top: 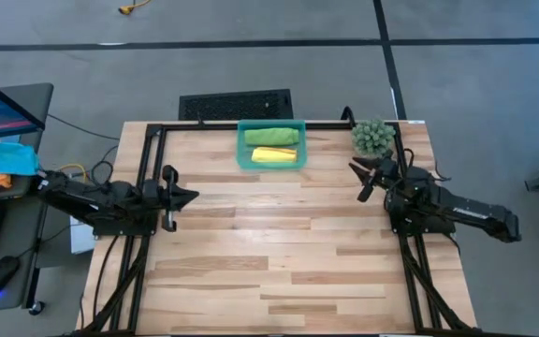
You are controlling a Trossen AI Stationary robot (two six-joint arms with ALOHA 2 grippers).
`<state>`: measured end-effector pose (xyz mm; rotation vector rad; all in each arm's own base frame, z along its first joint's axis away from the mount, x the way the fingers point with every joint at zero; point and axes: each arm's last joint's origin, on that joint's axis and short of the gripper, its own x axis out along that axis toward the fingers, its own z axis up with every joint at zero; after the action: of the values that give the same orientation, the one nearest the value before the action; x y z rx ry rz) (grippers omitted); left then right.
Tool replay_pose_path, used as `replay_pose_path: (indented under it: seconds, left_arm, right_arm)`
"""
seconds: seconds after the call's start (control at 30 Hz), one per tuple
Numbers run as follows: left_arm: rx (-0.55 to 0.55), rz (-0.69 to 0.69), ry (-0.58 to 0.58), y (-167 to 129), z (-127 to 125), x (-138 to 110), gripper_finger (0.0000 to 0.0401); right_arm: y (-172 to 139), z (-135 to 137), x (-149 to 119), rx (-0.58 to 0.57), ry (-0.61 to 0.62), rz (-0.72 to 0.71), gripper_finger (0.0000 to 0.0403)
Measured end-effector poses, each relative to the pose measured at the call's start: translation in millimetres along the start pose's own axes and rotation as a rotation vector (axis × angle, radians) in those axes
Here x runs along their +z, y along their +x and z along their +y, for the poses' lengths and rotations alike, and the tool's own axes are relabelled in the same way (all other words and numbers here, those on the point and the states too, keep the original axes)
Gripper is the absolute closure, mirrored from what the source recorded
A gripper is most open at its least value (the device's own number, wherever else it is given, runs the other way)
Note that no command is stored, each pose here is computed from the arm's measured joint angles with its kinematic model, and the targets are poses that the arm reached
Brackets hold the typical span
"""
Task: Roll microfiber towels into tight, uniform cylinder then place into a basket
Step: Return to Home Position
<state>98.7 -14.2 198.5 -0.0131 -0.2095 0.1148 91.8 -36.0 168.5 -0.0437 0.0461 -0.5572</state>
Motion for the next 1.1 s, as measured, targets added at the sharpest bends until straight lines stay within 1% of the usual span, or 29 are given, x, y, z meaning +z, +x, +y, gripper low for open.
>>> replay_pose_path:
  seconds: [0.1,0.2,0.33,0.4,0.6,0.77,0.83,0.87,0.93,1.0,1.1]
  left_arm:
    - [0.001,0.0,0.0,-8,3,2,0.0401]
    - [0.033,0.031,0.006,-8,4,0,0.0401]
    - [0.053,0.114,0.03,-7,4,-8,0.0401]
    - [0.06,0.115,0.029,-7,4,-9,0.0401]
    - [0.06,0.118,0.059,-7,4,-9,0.0401]
    - [0.05,0.188,0.108,-8,4,-15,0.0401]
    - [0.009,0.198,0.113,-8,3,-18,0.0401]
    - [-0.034,0.19,0.106,-8,2,-20,0.0401]
    - [-0.159,0.155,0.08,-9,-2,-24,0.0401]
    - [-0.257,0.144,0.071,-10,-5,-25,0.0401]
    - [-0.312,0.15,0.074,-11,-6,-26,0.0401]
  right_arm:
    - [1,-3,-1,-0.029,-0.012,0.007,0.0274]
    - [1,-5,-1,-0.053,-0.011,0.011,0.0274]
    - [1,-6,-1,-0.06,0.099,0.007,0.0274]
    - [1,-6,-1,-0.06,0.127,0.008,0.0274]
    - [1,-5,-1,-0.06,0.132,0.009,0.0274]
    - [1,-5,-1,-0.06,0.132,0.009,0.0274]
    - [1,-5,-1,-0.06,0.131,0.009,0.0274]
    - [1,-5,-1,-0.06,0.132,0.009,0.0274]
    - [1,-5,-1,-0.06,0.132,0.009,0.0274]
    - [1,-5,-1,-0.06,0.132,0.009,0.0274]
    - [1,-5,-1,-0.059,0.132,0.009,0.0274]
